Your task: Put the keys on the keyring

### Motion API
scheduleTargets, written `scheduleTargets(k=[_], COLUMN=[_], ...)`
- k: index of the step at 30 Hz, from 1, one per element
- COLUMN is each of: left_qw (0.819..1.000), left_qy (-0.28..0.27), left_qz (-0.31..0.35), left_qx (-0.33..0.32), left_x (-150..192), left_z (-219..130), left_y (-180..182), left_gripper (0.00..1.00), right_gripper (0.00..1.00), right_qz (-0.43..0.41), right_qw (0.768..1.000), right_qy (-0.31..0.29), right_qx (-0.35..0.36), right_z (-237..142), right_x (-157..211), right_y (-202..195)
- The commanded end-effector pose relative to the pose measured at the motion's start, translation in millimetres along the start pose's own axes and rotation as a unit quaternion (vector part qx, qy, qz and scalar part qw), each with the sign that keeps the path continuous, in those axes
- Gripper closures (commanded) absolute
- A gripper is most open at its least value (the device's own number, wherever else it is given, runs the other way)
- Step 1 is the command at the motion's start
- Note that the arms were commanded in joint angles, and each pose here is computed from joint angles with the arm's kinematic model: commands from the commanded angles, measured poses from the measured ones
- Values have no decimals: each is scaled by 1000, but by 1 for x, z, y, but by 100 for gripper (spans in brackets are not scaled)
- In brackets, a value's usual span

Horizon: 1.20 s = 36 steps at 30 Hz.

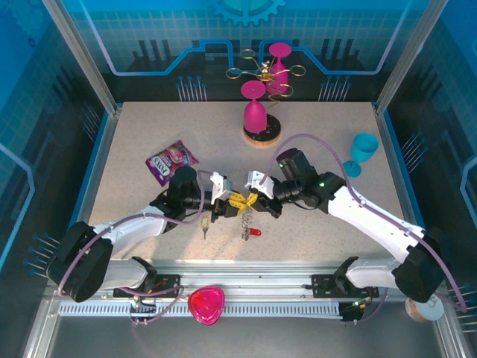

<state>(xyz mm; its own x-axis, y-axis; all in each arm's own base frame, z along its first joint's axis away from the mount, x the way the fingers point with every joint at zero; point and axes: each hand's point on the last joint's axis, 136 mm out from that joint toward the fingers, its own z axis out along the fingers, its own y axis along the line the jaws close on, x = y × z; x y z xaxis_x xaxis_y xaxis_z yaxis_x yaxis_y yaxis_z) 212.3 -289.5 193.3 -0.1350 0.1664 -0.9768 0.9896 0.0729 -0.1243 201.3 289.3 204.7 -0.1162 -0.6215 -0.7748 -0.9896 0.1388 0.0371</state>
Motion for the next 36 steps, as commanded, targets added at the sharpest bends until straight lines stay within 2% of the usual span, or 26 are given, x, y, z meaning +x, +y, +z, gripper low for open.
scheduleTargets(k=[1,7,10,12,14,15,16,17,22,26,36], left_qw=[1000,999,999,999,999,999,999,999,998,997,996], left_qy=[4,15,16,15,14,13,10,3,-35,-62,-81], left_qz=[26,33,34,38,42,43,45,45,43,38,34], left_qx=[7,12,17,20,21,21,21,20,16,19,32], left_x=[-10,-10,-12,-13,-13,-13,-14,-15,-22,-27,-30], left_z=[0,-2,-2,-2,-2,-3,-3,-3,-4,-3,-2], left_y=[-5,-9,-11,-11,-12,-12,-13,-13,-13,-14,-17], left_gripper=[84,90,98,100,100,100,100,100,100,100,100], right_gripper=[100,100,100,100,98,89,74,69,69,71,73], right_qz=[-17,-33,-37,-35,-31,-25,-20,-16,-13,-21,-8], right_qw=[998,993,992,993,996,997,999,1000,993,986,983], right_qy=[66,111,115,106,82,66,43,20,-91,-142,-180], right_qx=[-14,-28,-37,-35,-24,-18,-10,4,68,80,43], right_z=[-2,-3,-2,-3,-5,-7,-11,-15,-28,-24,-14], right_x=[12,10,4,-1,-8,-11,-15,-17,-18,-5,-8], right_y=[8,13,15,15,12,10,7,4,-8,-4,3])
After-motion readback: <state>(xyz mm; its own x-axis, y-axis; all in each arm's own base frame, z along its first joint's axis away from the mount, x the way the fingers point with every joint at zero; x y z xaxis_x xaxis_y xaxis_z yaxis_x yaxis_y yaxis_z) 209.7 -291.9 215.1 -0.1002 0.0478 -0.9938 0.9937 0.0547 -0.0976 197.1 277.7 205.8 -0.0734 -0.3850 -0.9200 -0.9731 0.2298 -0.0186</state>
